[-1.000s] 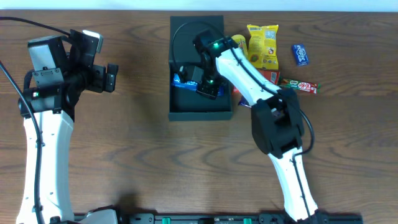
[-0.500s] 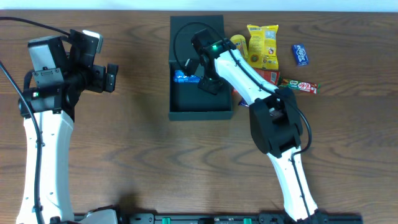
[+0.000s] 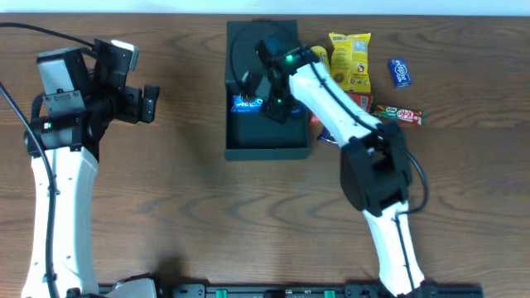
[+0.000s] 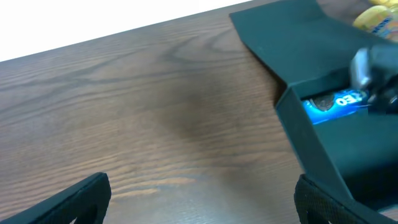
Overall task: Pack container
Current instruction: 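Lower the Oreo pack into the box and open the right gripper, then move the right gripper back to the red snack bag and grasp it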
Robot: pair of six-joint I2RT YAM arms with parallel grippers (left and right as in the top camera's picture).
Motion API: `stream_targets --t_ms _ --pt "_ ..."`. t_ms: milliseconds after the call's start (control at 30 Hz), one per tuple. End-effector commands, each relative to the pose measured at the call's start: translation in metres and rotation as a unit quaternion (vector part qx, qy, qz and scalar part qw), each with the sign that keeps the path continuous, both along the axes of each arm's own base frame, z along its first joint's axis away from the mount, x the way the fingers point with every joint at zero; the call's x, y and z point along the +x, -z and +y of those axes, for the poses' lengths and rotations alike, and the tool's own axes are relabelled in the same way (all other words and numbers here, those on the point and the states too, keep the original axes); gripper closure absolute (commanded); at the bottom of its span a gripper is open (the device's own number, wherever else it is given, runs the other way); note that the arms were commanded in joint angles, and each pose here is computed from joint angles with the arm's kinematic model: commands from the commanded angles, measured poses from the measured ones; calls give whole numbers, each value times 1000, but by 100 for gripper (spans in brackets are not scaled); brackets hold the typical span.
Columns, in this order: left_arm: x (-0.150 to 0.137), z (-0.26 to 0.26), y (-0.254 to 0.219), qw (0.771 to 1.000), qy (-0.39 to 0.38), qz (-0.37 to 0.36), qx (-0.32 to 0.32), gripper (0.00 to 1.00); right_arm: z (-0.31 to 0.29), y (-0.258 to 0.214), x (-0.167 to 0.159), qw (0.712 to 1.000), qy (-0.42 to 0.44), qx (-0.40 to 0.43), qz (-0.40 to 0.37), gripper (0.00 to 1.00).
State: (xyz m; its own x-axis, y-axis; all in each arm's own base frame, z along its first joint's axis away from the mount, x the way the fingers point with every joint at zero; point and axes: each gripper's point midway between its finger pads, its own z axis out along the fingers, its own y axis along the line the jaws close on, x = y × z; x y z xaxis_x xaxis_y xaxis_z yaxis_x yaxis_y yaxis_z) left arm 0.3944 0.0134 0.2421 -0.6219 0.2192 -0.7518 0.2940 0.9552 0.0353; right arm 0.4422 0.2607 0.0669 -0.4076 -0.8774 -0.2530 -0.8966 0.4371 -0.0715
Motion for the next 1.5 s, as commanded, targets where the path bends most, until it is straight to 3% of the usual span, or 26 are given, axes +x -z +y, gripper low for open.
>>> stream_targets --t_ms 0,133,167,200,267,300,333,367,400,433,633,933,1233,1467 --pt "1 -10 -12 999 23 -14 -18 5 10 -68 3 997 -1 58 -58 99" --pt "-4 -21 -9 998 46 -4 -42 5 12 -100 10 991 17 100 -83 98" --pt "-5 -24 -7 998 49 2 -45 5 11 -104 13 990 27 106 -88 88" --pt "-7 -28 -2 997 54 13 -47 5 8 -106 16 989 34 109 -91 68" --pt "-9 -37 5 996 65 29 -50 5 -1 -106 22 988 53 109 -93 58" --pt "-10 -42 9 995 73 36 -50 5 -5 -106 26 987 69 112 -91 33" --pt "-10 -47 13 995 79 42 -49 5 -11 -107 30 985 89 117 -90 23" --pt "-10 -53 17 994 86 49 -49 5 -17 -108 35 982 114 124 -90 19" --pt "-10 -58 20 993 92 53 -49 5 -24 -109 41 978 137 131 -89 5" --pt "-10 -64 23 992 101 58 -48 5 -32 -111 47 973 163 137 -88 1" --pt "-6 -85 37 989 127 72 -38 5 -110 -109 74 922 346 165 -59 1" --pt "-1 -109 41 985 157 64 -35 5 -196 -68 74 862 491 122 -4 1" --pt "0 -112 40 985 160 61 -35 5 -193 0 38 845 518 59 114 1" --pt "0 -112 40 984 160 62 -35 5 -194 29 30 834 532 33 142 1"
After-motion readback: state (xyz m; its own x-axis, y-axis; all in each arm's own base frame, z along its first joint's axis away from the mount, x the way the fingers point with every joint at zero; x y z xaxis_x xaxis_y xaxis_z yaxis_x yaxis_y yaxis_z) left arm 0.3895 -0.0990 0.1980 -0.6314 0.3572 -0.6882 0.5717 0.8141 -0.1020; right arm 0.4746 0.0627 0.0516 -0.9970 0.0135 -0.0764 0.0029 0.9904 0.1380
